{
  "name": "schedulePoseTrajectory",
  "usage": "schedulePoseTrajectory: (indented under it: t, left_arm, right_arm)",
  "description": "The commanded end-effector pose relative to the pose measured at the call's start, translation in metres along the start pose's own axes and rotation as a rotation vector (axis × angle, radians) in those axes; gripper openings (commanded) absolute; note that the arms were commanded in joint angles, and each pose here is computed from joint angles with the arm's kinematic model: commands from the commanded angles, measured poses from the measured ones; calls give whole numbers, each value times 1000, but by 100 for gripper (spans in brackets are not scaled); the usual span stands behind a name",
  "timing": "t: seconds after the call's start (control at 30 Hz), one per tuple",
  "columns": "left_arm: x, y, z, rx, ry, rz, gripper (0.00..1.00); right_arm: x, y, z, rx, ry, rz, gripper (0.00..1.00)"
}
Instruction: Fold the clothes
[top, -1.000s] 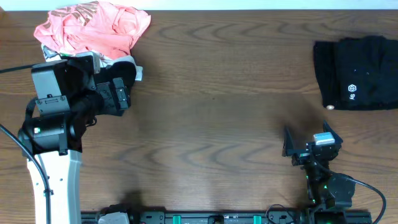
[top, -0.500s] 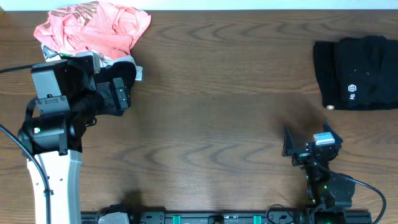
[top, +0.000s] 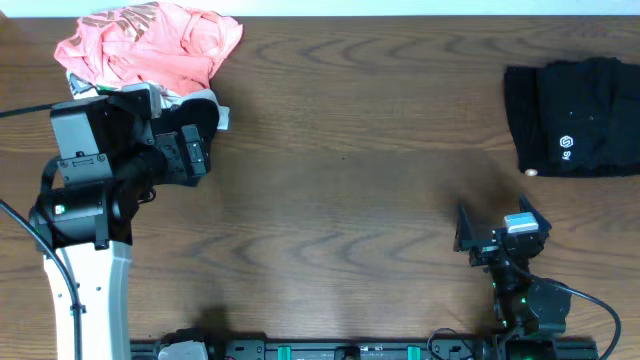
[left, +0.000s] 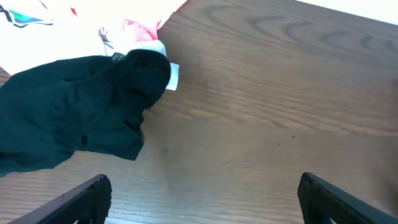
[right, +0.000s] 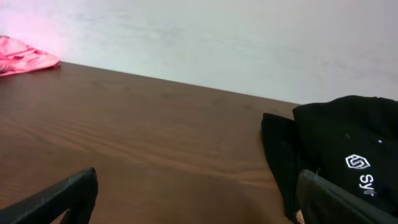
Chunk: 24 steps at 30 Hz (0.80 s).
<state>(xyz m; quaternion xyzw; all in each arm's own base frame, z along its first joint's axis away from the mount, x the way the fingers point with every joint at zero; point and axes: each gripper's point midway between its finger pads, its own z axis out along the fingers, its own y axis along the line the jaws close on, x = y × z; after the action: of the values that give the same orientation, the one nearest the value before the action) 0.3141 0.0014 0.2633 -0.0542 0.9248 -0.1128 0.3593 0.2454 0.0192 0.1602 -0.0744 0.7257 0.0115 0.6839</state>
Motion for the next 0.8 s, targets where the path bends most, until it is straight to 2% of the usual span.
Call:
schedulePoseTrajectory:
  t: [0.0, 0.1, 0.23, 0.33, 0.5, 0.63, 0.77]
  left_arm:
    - [-2, 0, -2, -7, -7, 10, 96]
    - [7, 1, -5, -16, 24, 6, 96]
    - [7, 15, -22, -127, -35, 26, 96]
    - [-1, 17, -31, -150, -144, 71, 96]
    - [-9, 7, -43, -104, -400, 139, 96]
    - [1, 0, -49, -58, -580, 187, 96]
    - [24, 1, -44, -37, -646, 200, 96]
  right_arm:
    - [1, 2, 0, -6, -3, 14, 99]
    - [1, 2, 0, -6, -3, 14, 99]
    - [1, 2, 0, -6, -3, 14, 99]
    - [1, 2, 0, -6, -3, 14, 99]
    - [1, 2, 0, -6, -2, 14, 99]
    - [1, 2, 0, -6, -2, 14, 99]
    - [1, 2, 0, -6, -2, 14, 99]
